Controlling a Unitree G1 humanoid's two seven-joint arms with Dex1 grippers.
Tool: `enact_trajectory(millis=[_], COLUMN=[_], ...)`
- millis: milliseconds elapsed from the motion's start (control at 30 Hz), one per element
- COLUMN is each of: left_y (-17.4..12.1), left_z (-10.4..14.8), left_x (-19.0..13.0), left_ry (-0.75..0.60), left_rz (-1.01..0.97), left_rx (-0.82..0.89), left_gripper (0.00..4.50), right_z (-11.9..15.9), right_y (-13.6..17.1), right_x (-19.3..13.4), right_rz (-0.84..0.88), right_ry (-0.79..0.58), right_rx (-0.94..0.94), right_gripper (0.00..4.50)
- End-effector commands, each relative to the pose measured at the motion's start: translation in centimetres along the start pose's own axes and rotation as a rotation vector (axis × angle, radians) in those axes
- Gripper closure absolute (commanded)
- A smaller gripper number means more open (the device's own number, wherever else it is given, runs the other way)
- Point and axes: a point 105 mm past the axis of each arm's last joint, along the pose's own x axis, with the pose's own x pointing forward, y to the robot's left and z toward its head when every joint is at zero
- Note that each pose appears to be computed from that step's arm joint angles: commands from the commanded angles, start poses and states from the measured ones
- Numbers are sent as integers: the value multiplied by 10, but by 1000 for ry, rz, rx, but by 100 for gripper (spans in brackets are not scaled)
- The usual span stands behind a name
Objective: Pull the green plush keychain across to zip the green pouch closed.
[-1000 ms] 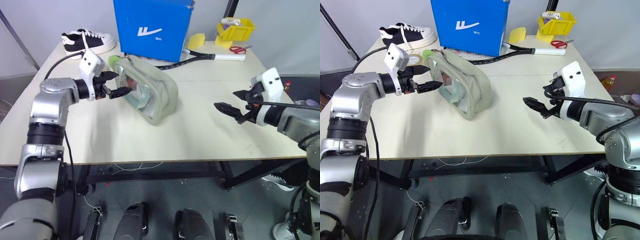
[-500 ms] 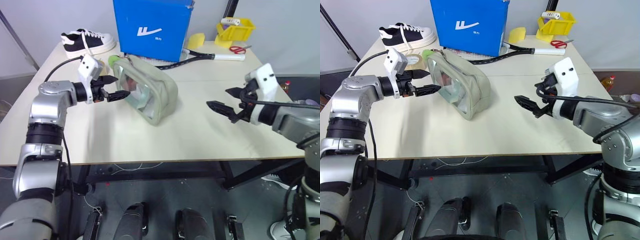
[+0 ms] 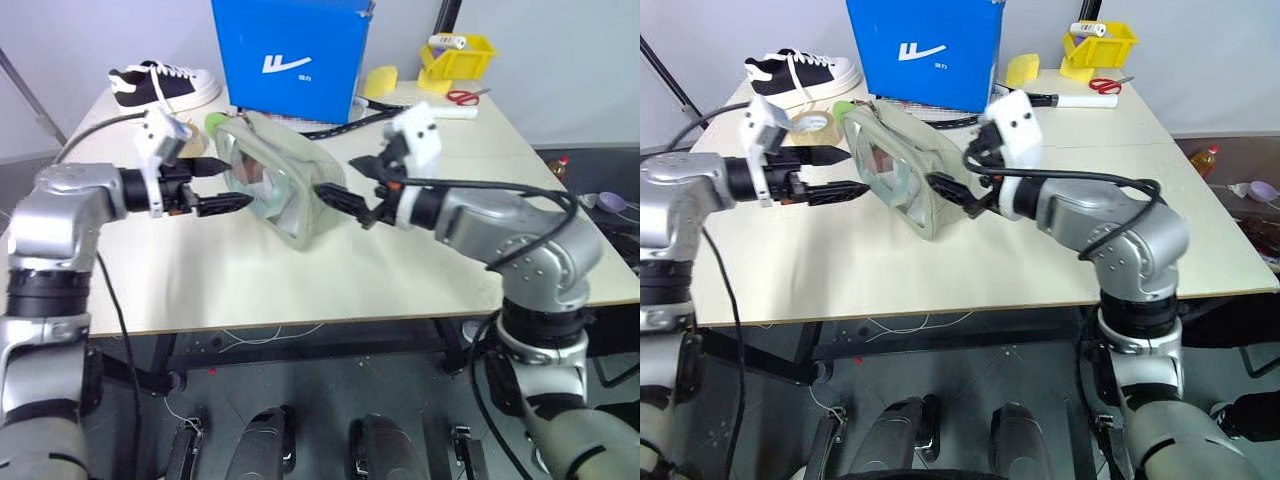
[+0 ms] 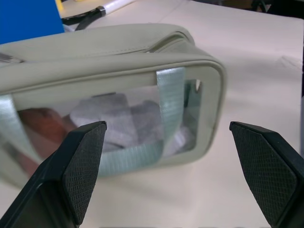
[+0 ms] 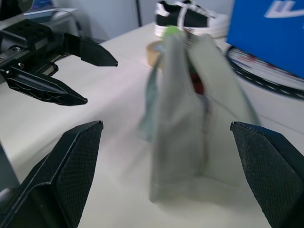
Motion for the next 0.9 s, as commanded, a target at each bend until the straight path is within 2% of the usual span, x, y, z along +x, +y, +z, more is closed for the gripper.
enact_trajectory(millis=[33, 167, 333, 433, 567, 667, 700, 900], left_y=[-2, 4, -5, -6, -3, -2, -1, 0], left_z=[18, 24, 21, 18, 17, 19, 19, 15], left_x=[-9, -13, -10, -9, -4, 1, 2, 4], left_ry=[-65, -103, -107, -106, -108, -113, -113, -103], left_rz=[38, 98, 88, 89, 90, 82, 79, 58], left_rx=[10, -4, -13, -19, -20, -17, -17, -21], left_gripper=[7, 7, 7, 0, 0, 0, 0, 0], right_z=[2, -6, -20, -22, -25, -26, -26, -19], right_y=[-7, -14, -12, -5, -9, -27, -38, -92], right_x=[13, 34, 53, 55, 50, 32, 22, -42], right_rz=[-49, -97, -101, -60, -62, -91, -109, -118], right_ry=[4, 27, 39, 25, 31, 48, 61, 95], right_rx=[-87, -129, -192, -174, -183, -213, -237, -387], right_gripper=[4, 4, 4, 83, 275, 425, 438, 438])
